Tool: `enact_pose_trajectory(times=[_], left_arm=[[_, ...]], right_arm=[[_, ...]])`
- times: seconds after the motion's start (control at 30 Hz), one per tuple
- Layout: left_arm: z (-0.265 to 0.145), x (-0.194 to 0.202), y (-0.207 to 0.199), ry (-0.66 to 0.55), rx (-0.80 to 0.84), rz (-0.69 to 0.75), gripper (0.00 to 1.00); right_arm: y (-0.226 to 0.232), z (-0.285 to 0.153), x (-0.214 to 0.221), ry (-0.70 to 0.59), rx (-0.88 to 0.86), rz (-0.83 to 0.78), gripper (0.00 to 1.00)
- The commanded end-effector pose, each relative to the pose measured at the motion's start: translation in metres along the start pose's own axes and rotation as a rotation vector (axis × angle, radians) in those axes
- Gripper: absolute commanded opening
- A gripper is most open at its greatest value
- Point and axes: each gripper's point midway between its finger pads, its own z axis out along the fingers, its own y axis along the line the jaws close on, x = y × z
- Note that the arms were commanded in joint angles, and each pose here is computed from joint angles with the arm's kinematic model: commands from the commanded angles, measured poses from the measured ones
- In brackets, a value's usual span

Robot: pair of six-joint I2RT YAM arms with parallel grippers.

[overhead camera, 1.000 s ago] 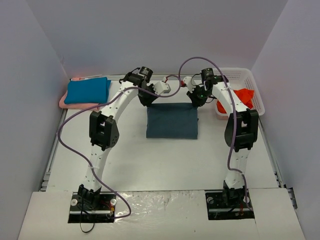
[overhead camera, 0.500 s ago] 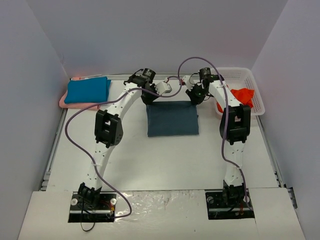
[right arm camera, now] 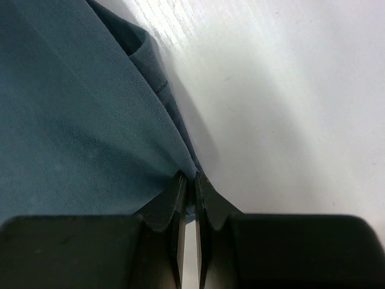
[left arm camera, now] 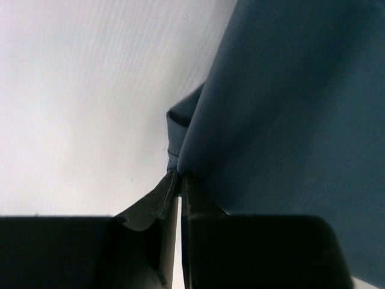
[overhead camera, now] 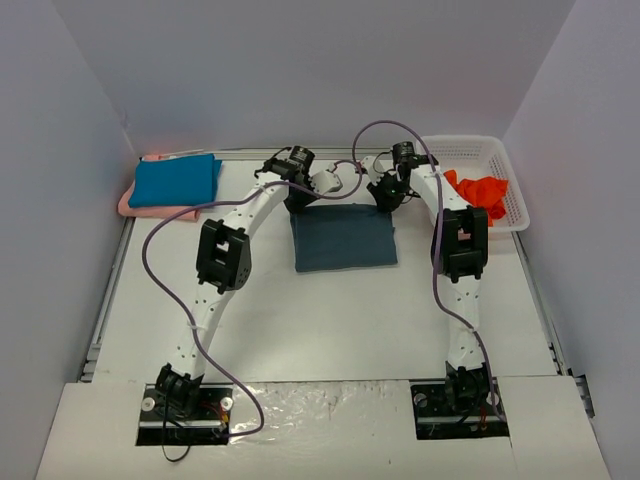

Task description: Fold and stack the t-shirts

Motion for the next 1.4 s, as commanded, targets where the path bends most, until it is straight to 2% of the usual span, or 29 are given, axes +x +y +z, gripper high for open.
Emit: enact_pose_trajectory(times=[0.0,0.03,0.1,0.17,0.23,0.3,0.4,0.43,0.47,0.53,0.7,0.8,0.9,0.93,0.97,1.0,1.03,1.07,1.2,1.27,1.3,1.37], left_arm=[[-0.013,0.008,0.03,0.046,-0.127,-0.039,0.02],[-0.013,0.009,0.033,0.055,-0.143,-0.047,0.02],[-0.012,0.01,0.037,0.055,-0.162,-0.054,0.03],[-0.012,0.006,0.038,0.042,-0.171,-0.064,0.03],[-0.018,0.0,0.041,0.026,-0.184,-0.073,0.04],[-0.031,-0.011,0.046,-0.009,-0.208,-0.083,0.19],[-0.066,-0.034,0.058,-0.082,-0.274,-0.09,0.2],[-0.088,-0.045,0.063,-0.12,-0.308,-0.092,0.22],[-0.099,-0.051,0.066,-0.142,-0.328,-0.097,0.28],[-0.132,-0.063,0.072,-0.202,-0.368,-0.125,0.39],[-0.193,-0.061,0.082,-0.279,-0.434,-0.228,0.44],[-0.218,-0.034,0.092,-0.324,-0.46,-0.358,0.51],[-0.235,0.013,0.104,-0.337,-0.491,-0.51,0.59],[-0.253,0.019,0.107,-0.38,-0.511,-0.544,0.6],[-0.239,0.041,0.099,-0.345,-0.479,-0.586,0.64],[-0.243,0.064,0.105,-0.342,-0.489,-0.652,0.67],[-0.256,0.066,0.103,-0.385,-0.489,-0.65,0.75],[-0.244,0.086,0.093,-0.345,-0.465,-0.668,0.78],[-0.249,0.128,0.083,-0.304,-0.463,-0.743,0.87],[-0.254,0.15,0.08,-0.24,-0.506,-0.779,0.99],[-0.253,0.157,0.072,-0.233,-0.494,-0.786,0.94],[-0.258,0.169,0.068,-0.265,-0.468,-0.826,0.94]], right_arm=[[-0.019,-0.006,0.004,0.019,0.061,0.014,0.0],[-0.021,-0.006,0.004,0.018,0.069,0.018,0.0],[-0.023,-0.006,0.002,0.012,0.078,0.02,0.09],[-0.03,-0.009,-0.004,-0.001,0.107,0.023,0.25],[-0.041,-0.018,-0.014,-0.022,0.169,0.055,0.31],[-0.054,-0.034,-0.035,-0.084,0.236,0.045,0.33],[-0.066,-0.067,-0.066,-0.16,0.335,0.04,0.35],[-0.068,-0.078,-0.074,-0.179,0.361,0.036,0.36],[-0.072,-0.088,-0.081,-0.19,0.398,0.034,0.36],[-0.067,-0.114,-0.099,-0.232,0.426,0.021,0.37],[-0.028,-0.157,-0.124,-0.304,0.414,0.007,0.39],[0.002,-0.164,-0.121,-0.277,0.41,-0.009,0.41],[0.05,-0.154,-0.117,-0.228,0.372,-0.058,0.44],[0.071,-0.147,-0.121,-0.217,0.348,-0.082,0.45],[0.085,-0.148,-0.122,-0.215,0.34,-0.097,0.45],[0.1,-0.134,-0.113,-0.181,0.311,-0.104,0.46],[0.11,-0.128,-0.11,-0.159,0.301,-0.107,0.46],[0.132,-0.119,-0.114,-0.147,0.276,-0.141,0.46],[0.185,-0.078,-0.105,-0.066,0.194,-0.217,0.46],[0.212,-0.056,-0.102,-0.027,0.154,-0.265,0.46],[0.22,-0.049,-0.103,-0.019,0.143,-0.276,0.43],[0.241,-0.031,-0.107,0.005,0.122,-0.315,0.42]])
